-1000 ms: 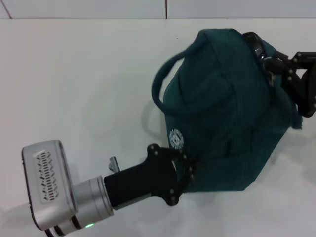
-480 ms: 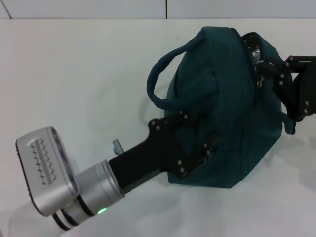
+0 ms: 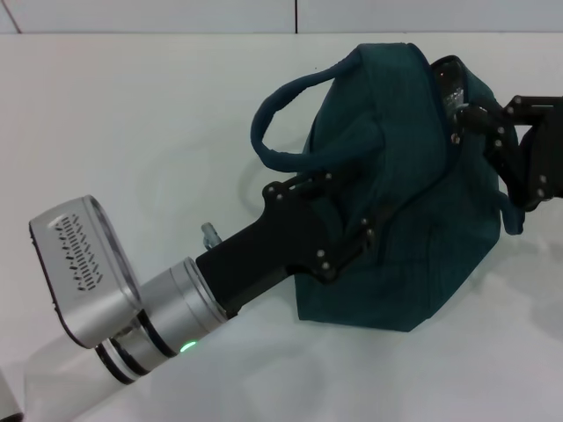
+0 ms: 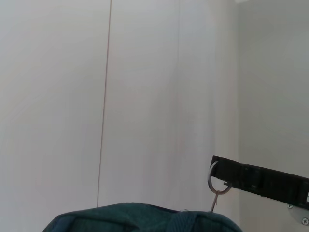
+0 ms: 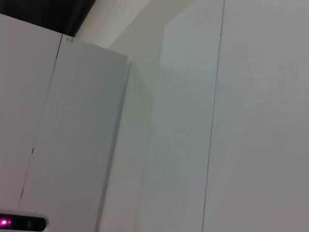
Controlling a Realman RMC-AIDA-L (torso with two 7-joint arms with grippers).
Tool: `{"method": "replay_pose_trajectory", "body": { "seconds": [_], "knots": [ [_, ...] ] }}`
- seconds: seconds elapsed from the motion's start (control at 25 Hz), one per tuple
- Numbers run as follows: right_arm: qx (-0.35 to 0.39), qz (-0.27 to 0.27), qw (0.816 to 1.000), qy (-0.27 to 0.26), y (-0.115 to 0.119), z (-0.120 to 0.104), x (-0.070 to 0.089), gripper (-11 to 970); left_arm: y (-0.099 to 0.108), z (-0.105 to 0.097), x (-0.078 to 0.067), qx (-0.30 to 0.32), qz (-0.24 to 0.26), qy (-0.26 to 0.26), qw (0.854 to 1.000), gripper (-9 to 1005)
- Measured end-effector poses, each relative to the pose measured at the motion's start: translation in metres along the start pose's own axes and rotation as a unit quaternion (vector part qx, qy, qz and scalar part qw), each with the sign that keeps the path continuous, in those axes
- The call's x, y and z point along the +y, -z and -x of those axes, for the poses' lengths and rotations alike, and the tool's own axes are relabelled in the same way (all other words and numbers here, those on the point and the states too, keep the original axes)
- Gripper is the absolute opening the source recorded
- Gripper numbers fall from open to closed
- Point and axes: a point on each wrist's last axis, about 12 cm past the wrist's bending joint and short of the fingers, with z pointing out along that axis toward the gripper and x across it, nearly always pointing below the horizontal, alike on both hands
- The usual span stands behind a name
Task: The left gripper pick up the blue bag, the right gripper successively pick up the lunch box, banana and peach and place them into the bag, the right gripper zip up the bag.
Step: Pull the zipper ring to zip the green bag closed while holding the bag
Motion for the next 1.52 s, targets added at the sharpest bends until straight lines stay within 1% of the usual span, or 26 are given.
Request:
{"method": "replay_pose_trajectory", "body": {
  "seconds": [0.08, 0.28, 0.52, 0.72, 0.84, 0.92, 0.96, 1.12, 1.24, 1.36, 1.52],
  "knots": [
    [0.0, 0.0, 1.0, 0.0, 0.0, 0.0, 0.0, 20, -0.001, 0.0, 0.001, 0.0, -0.001, -0.002, 1.0, 513],
    [0.004, -0.005, 1.0, 0.004, -0.001, -0.001, -0.001, 20, -0.007, 0.002, 0.003, 0.002, -0.012, -0.01, 1.0, 307],
    [0.001, -0.016, 1.0, 0.0, -0.001, -0.003, -0.002, 20, -0.012, 0.002, 0.006, 0.012, -0.028, -0.02, 0.999, 205],
    [-0.001, -0.024, 1.0, -0.002, 0.0, -0.004, -0.003, 20, -0.009, 0.001, 0.009, 0.019, -0.028, -0.041, 0.999, 119],
    [-0.01, -0.044, 0.999, -0.009, 0.001, -0.004, -0.006, 20, -0.005, 0.0, 0.012, 0.028, -0.026, -0.058, 0.998, 50],
    [-0.014, -0.053, 0.998, -0.012, 0.002, -0.004, -0.007, 20, -0.003, -0.001, 0.012, 0.03, -0.029, -0.062, 0.997, 46],
    [-0.02, -0.077, 0.997, -0.02, 0.004, -0.006, -0.009, 20, -0.002, -0.001, 0.011, 0.032, -0.031, -0.067, 0.997, 44],
    [-0.018, -0.101, 0.994, -0.025, 0.006, -0.007, -0.014, 20, 0.004, -0.003, 0.011, 0.036, -0.032, -0.089, 0.995, 36],
    [-0.017, -0.111, 0.993, -0.028, 0.006, -0.008, -0.016, 20, 0.01, -0.002, 0.013, 0.032, -0.025, -0.093, 0.995, 30],
    [-0.022, -0.125, 0.991, -0.033, 0.008, -0.009, -0.017, 21, 0.019, 0.002, 0.019, 0.021, -0.004, -0.097, 0.995, 24],
    [-0.023, -0.128, 0.991, -0.038, 0.009, -0.009, -0.017, 21, 0.031, 0.005, 0.028, 0.015, 0.036, -0.101, 0.994, 17]
  ]
}}
